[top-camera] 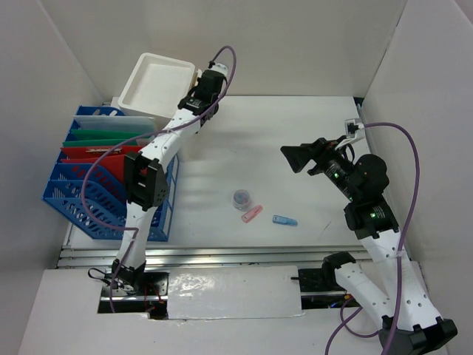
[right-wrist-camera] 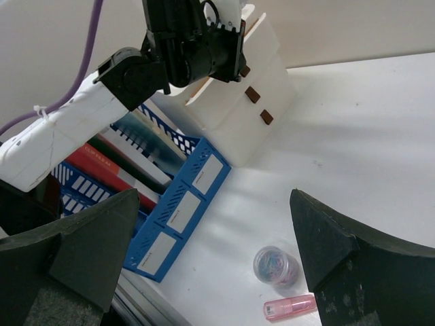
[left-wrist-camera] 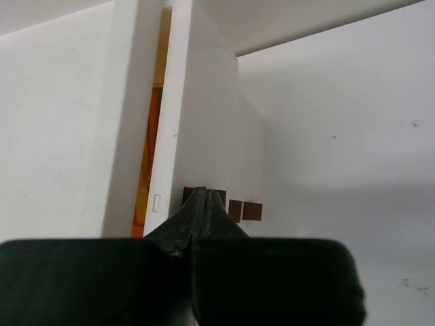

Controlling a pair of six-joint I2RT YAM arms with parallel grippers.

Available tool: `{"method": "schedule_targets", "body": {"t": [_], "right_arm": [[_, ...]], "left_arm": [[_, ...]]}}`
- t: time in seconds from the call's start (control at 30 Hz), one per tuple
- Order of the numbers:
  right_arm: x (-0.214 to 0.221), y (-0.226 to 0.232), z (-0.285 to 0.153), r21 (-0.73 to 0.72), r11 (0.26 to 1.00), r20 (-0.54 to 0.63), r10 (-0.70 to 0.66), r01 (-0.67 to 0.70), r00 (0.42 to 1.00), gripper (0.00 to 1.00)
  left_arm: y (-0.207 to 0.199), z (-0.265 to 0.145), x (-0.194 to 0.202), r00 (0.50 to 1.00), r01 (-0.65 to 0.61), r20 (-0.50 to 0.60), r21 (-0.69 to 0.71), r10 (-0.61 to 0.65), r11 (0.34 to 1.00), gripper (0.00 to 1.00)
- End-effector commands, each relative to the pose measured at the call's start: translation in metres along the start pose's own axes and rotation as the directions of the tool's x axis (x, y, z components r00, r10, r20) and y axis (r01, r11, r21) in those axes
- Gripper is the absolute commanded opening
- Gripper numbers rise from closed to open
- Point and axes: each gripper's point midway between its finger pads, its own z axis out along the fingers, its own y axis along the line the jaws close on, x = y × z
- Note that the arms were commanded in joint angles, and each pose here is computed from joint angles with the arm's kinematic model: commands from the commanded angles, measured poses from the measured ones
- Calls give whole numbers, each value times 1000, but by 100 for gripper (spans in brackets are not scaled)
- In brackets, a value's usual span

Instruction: Organize the desk

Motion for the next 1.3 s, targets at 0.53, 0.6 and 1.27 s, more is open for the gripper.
{"method": "schedule_targets", "body": {"t": [0.53,0.6,1.27], "right_arm": [[-8,10,4,-58,998,34,-21,23,999,100],[-5,9,7,-60,998,25,-11,13,1000,100],[44,-68,104,69,949,10,306,-306,952,100]], "left_arm": [[49,16,4,1000,-9,-6,-155,8,988,0],[42,9,1,1000,23,1,-93,-23,995,11],[11,-159,-77,938,302,67,324,-340,897,100]]}}
